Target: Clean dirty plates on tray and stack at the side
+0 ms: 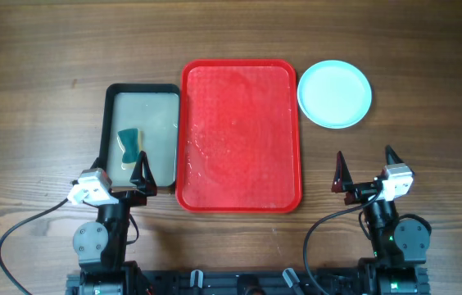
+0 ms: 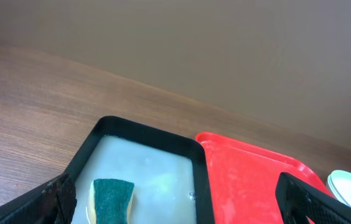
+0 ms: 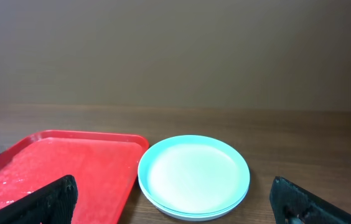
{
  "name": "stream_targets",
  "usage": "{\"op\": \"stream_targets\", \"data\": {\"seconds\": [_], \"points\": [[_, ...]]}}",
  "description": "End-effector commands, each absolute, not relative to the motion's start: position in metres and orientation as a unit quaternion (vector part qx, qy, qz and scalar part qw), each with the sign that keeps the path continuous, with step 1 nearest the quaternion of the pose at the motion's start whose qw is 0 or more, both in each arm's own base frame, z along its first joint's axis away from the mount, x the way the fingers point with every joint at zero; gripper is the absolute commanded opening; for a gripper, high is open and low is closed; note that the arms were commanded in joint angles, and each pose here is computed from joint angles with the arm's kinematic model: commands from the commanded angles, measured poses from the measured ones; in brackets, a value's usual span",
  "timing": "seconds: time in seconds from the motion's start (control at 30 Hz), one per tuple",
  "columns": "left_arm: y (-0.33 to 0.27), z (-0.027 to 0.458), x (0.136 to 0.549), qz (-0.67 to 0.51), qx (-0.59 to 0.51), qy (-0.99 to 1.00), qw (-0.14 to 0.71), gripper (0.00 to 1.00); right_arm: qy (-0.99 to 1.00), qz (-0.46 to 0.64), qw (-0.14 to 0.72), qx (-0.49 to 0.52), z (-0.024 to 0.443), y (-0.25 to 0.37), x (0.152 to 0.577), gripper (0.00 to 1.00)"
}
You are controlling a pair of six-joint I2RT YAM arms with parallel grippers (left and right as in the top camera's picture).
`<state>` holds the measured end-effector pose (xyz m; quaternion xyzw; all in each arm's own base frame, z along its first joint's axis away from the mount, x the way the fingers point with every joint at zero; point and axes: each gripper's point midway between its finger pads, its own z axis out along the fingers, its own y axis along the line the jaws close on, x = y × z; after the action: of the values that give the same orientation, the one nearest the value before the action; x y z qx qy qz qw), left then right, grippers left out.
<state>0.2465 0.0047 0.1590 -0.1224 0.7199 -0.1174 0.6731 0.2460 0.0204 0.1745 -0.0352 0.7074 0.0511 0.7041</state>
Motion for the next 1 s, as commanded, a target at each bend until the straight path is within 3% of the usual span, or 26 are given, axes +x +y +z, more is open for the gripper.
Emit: {"op": "stream_targets", "data": {"seconds": [0.0, 0.07, 0.17, 0.43, 0.53, 0.97], "points": [[-0.010, 0.159, 0.245, -0.087, -0.030, 0.729, 0.679, 1.00, 0.705, 0.047, 0.707, -0.025, 0.176, 0.017, 0.246, 1.00], [-0.022, 0.161, 0.244, -0.058, 0.049, 0.726, 0.684, 1.00, 0.705, 0.047, 0.707, -0.025, 0.176, 0.017, 0.246, 0.99], [-0.024, 0.161, 0.244, -0.039, 0.075, 0.723, 0.685, 1.00, 0.705, 0.047, 0.707, -0.024, 0.176, 0.017, 0.246, 1.00], [-0.013, 0.160, 0.245, -0.023, 0.053, 0.726, 0.685, 1.00, 0.705, 0.047, 0.707, -0.024, 0.176, 0.017, 0.246, 1.00], [0.003, 0.158, 0.246, -0.028, -0.019, 0.731, 0.681, 1.00, 0.705, 0.047, 0.707, -0.025, 0.176, 0.017, 0.246, 1.00], [0.002, 0.158, 0.246, -0.029, -0.018, 0.731, 0.682, 1.00, 0.705, 0.047, 0.707, -0.024, 0.176, 0.017, 0.246, 1.00]]}}
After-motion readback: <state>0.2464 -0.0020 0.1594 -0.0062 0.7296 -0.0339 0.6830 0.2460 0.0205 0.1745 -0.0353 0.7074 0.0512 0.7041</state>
